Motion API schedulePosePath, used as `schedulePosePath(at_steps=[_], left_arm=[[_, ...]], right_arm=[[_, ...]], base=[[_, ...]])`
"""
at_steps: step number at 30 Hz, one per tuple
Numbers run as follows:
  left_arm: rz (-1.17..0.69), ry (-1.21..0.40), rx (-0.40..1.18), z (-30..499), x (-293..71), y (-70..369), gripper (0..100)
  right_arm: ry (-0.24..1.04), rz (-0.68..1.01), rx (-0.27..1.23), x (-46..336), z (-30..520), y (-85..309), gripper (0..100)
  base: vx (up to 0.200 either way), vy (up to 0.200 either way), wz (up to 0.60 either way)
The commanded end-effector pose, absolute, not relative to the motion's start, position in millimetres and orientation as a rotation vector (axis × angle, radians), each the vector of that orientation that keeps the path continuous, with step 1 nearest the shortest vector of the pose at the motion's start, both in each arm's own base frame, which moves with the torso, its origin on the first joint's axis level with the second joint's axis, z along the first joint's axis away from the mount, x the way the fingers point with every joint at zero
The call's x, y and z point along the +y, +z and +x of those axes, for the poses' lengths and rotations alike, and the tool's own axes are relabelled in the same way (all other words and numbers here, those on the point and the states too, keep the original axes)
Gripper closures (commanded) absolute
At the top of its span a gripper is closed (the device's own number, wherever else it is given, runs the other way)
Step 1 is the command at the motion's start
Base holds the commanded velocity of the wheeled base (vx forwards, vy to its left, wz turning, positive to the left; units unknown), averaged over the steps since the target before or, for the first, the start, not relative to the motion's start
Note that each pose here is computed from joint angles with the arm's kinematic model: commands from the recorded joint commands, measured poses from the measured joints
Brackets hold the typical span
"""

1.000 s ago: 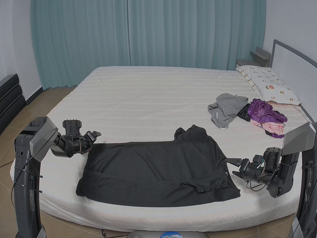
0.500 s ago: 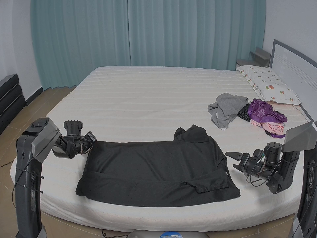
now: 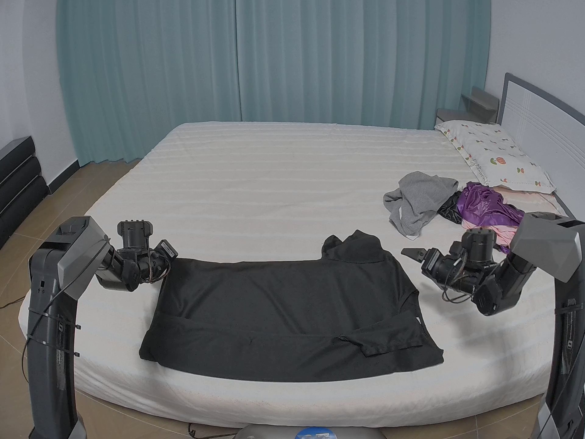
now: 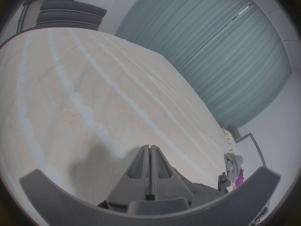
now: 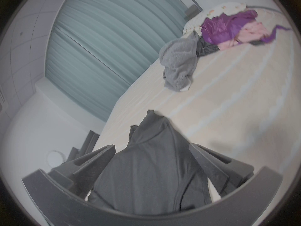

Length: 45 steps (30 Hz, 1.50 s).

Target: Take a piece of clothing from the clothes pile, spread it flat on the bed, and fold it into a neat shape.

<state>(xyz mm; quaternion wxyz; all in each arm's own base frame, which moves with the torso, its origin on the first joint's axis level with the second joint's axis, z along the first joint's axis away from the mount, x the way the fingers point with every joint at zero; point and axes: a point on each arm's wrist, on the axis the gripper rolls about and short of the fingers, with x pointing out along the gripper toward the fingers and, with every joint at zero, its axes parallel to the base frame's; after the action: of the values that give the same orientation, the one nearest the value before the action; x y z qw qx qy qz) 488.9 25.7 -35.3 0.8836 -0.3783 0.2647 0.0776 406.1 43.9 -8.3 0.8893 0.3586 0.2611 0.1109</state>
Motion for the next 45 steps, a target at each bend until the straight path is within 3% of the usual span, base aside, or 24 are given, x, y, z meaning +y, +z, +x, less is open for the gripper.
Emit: schedulePosePath(at_steps=[1, 25, 26, 45], left_arm=[[-0.809, 0.168, 0.550, 488, 26, -33, 100], [-0.807, 0.175, 0.566, 484, 25, -37, 100], [-0.807, 0.175, 0.566, 484, 25, -37, 100], [-0.840, 0.181, 0.534, 483, 29, -19, 100]], right_arm=[[0.105, 0.536, 0.550, 82, 464, -41, 0], [0.065, 0.474, 0.528, 91, 525, -77, 0], [0.065, 0.471, 0.534, 92, 525, -80, 100], [0.058, 0.487, 0.474, 89, 523, -44, 100]], base=[[0.000, 0.000, 0.00], [0.000, 0.000, 0.00], [0.000, 0.000, 0.00], [0.000, 0.000, 0.00]])
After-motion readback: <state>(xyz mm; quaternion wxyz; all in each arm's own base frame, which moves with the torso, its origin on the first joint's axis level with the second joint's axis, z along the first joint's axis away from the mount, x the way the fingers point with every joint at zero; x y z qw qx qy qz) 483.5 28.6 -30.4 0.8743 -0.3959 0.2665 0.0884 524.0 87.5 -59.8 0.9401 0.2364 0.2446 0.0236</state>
